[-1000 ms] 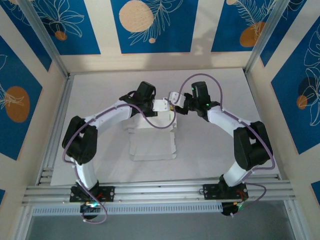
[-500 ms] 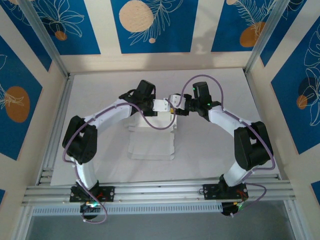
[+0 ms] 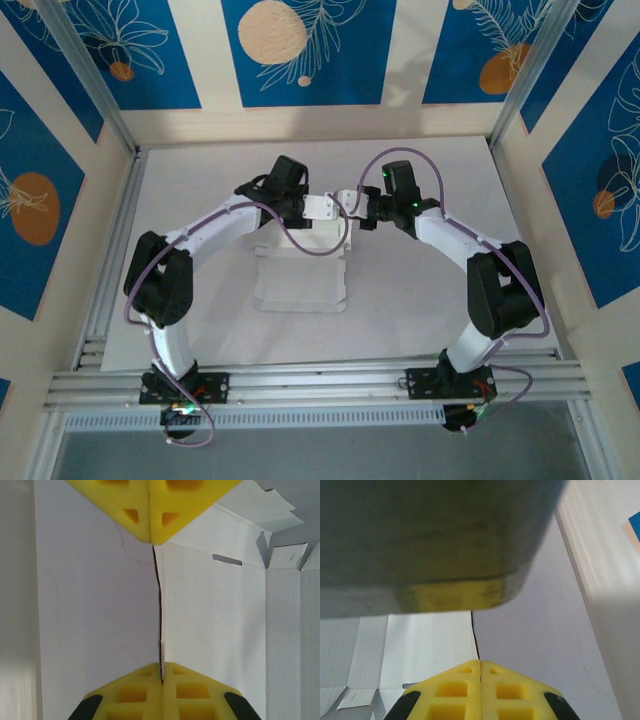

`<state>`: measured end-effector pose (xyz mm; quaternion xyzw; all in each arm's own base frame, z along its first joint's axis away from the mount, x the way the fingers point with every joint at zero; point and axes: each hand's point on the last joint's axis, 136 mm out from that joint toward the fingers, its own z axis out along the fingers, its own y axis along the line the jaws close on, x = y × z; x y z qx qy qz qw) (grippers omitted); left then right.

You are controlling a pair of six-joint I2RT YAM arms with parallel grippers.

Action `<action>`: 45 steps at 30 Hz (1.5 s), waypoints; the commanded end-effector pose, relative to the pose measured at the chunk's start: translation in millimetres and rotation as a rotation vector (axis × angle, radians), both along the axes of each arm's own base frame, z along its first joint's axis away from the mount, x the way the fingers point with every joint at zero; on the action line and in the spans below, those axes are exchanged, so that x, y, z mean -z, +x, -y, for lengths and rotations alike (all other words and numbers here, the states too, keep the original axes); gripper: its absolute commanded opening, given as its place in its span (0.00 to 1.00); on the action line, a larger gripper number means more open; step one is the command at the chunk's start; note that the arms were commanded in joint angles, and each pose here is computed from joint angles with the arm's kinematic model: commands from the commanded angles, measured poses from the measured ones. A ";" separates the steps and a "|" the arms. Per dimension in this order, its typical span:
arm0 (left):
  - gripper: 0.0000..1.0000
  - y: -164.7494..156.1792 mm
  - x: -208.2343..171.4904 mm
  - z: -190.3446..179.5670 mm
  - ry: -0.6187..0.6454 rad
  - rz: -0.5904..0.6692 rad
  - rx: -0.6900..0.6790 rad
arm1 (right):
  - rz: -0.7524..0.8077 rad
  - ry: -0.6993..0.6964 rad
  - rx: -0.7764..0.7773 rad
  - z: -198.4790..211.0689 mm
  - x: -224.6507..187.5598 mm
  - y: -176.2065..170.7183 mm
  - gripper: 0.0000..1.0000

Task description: Fold the paper box

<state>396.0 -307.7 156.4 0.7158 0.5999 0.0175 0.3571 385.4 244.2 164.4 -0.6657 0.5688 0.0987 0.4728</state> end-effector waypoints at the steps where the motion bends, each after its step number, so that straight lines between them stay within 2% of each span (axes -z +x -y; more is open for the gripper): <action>1: 0.09 -3.0 -26.3 27.7 -0.081 0.049 0.069 | 0.001 -0.020 -0.077 -18.9 3.5 -15.1 0.00; 4: 0.19 -1.5 -28.4 25.2 -0.076 0.059 0.057 | 0.008 -0.019 -0.075 -18.5 2.1 -15.3 0.00; 8: 0.41 1.0 -26.7 19.1 -0.064 0.095 0.035 | 0.025 -0.018 -0.052 -13.9 -0.2 -11.2 0.00; 10: 0.47 2.2 -21.5 12.8 -0.038 0.110 0.025 | 0.029 -0.012 -0.047 -11.6 -2.0 -10.8 0.00; 17: 0.47 25.0 -9.8 -20.3 0.035 0.208 -0.066 | 0.048 0.000 -0.036 -5.4 -6.4 -11.4 0.00; 22: 0.48 29.6 -29.2 -27.8 -0.006 0.295 -0.101 | 0.056 0.008 -0.035 -3.8 -10.9 -10.9 0.00; 30: 0.64 15.6 -57.3 -37.1 -0.051 0.235 -0.081 | 0.067 0.006 -0.028 -0.8 -14.6 -11.0 0.00; 37: 0.65 0.4 -58.1 -70.1 -0.028 0.097 -0.087 | 0.074 0.008 -0.017 6.0 -20.6 -8.4 0.00; 41: 0.65 -6.4 -59.1 -79.1 -0.046 0.098 -0.099 | 0.077 0.008 -0.006 10.2 -23.0 -5.4 0.00; 45: 0.65 -4.5 -48.7 -91.5 -0.006 0.117 -0.127 | 0.073 0.017 0.009 13.1 -23.6 -1.8 0.00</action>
